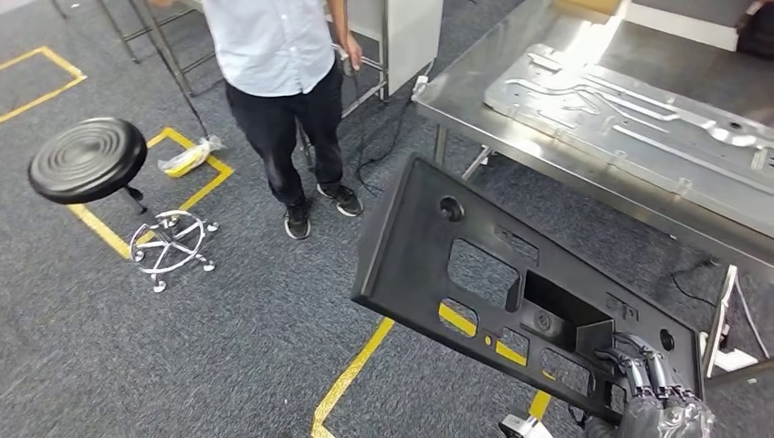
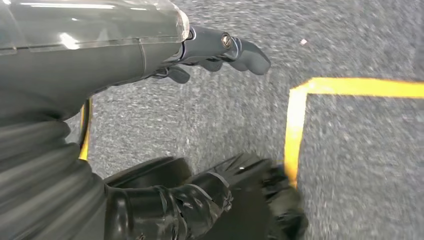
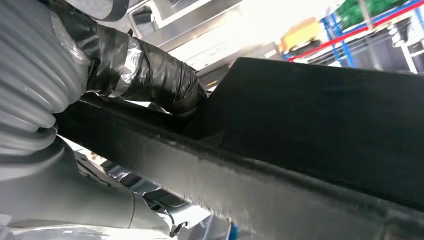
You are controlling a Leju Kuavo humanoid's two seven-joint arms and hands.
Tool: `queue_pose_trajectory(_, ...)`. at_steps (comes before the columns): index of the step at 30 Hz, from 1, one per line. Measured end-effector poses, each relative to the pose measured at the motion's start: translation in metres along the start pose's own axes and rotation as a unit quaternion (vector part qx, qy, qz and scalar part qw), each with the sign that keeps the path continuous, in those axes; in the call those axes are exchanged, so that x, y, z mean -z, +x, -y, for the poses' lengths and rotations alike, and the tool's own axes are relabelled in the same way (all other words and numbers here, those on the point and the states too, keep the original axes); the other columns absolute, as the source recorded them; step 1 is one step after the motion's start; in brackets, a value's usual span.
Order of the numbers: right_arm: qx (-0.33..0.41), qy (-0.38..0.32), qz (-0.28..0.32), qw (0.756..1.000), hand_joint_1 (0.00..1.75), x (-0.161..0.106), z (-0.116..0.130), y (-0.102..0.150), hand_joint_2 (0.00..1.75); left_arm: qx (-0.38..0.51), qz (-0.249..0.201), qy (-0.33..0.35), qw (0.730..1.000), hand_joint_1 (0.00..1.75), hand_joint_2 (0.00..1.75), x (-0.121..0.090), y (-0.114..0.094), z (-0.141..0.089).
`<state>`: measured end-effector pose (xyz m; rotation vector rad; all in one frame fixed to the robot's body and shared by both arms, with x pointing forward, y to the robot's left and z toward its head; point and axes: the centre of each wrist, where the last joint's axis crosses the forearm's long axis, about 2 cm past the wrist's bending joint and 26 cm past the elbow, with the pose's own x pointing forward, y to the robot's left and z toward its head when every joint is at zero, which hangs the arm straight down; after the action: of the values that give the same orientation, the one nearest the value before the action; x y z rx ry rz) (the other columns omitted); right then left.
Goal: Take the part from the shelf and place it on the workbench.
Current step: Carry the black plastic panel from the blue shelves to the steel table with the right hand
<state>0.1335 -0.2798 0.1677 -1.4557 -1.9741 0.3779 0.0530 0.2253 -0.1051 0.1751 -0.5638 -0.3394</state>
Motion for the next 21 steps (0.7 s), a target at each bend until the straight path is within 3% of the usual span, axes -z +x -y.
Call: queue_pose_trajectory(21,-0.002,0.005,0.002,1.0,1.75,-0.0008,-0.0004,-0.0008,1.75,-0.001,-0.005,-0.002,1.0,0.0,1.75,-0.0016,-0.0037,0.0005)
